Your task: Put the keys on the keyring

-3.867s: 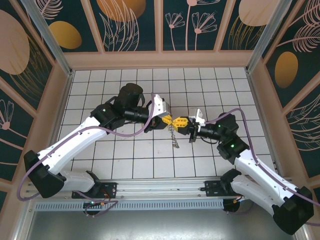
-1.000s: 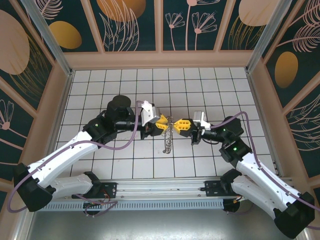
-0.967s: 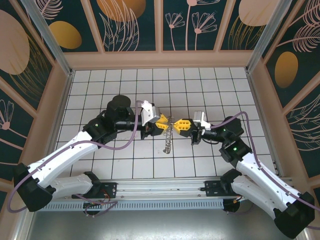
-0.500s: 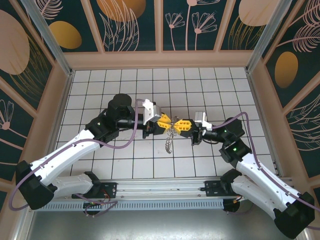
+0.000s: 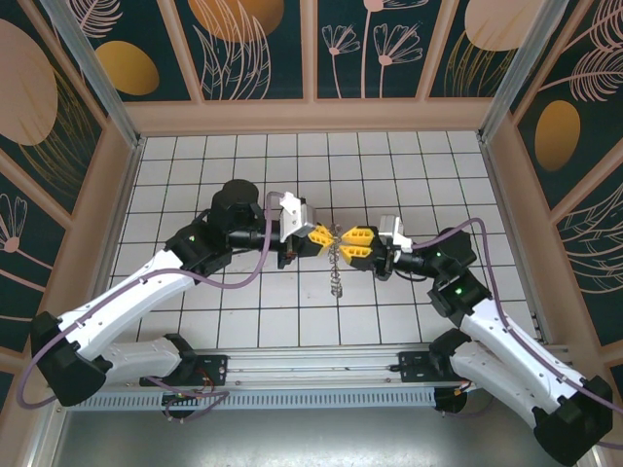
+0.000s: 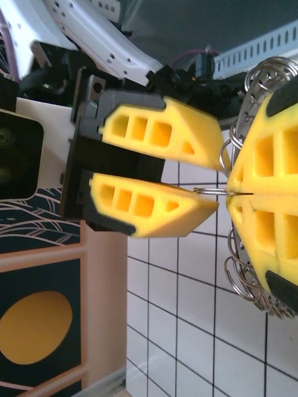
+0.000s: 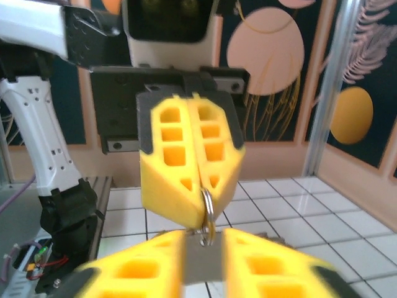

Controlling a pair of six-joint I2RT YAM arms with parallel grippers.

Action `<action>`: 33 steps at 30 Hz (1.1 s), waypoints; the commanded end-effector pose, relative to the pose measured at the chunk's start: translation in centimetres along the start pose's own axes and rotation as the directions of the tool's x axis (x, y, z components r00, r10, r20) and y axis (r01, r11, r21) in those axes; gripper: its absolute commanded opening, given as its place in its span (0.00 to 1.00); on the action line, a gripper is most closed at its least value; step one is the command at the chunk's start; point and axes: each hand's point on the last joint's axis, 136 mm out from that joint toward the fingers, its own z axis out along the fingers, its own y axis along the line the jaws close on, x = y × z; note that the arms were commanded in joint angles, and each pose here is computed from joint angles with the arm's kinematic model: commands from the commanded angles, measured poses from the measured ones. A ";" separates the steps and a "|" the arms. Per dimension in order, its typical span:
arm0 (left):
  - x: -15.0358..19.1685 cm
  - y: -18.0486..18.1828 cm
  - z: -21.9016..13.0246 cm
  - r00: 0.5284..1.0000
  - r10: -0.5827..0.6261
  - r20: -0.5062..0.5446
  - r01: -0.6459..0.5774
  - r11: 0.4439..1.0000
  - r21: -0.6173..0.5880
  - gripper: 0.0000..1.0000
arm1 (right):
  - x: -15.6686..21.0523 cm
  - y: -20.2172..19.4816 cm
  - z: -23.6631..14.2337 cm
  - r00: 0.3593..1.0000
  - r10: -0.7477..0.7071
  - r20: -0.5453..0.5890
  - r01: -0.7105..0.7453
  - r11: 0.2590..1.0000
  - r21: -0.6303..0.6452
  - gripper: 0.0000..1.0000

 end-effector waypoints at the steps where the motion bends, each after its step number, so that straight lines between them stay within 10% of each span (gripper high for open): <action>1: 0.4 1.2 -0.3 0.993 0.063 -0.099 -0.070 0.996 -0.060 0.00 | 0.1 -1.2 -0.6 0.995 -0.041 -0.091 0.049 0.995 0.086 0.37; 11: 3.4 2.7 -0.5 0.941 0.084 -0.327 -0.115 0.990 -0.077 0.00 | 1.4 -1.7 -1.1 0.978 -0.041 -0.203 0.067 0.990 0.124 0.31; 33: 4.4 2.1 0.4 0.935 0.085 -0.345 -0.092 0.996 -0.004 0.00 | 2.2 -1.7 2.9 0.982 -0.049 -0.185 0.048 0.999 -0.009 0.36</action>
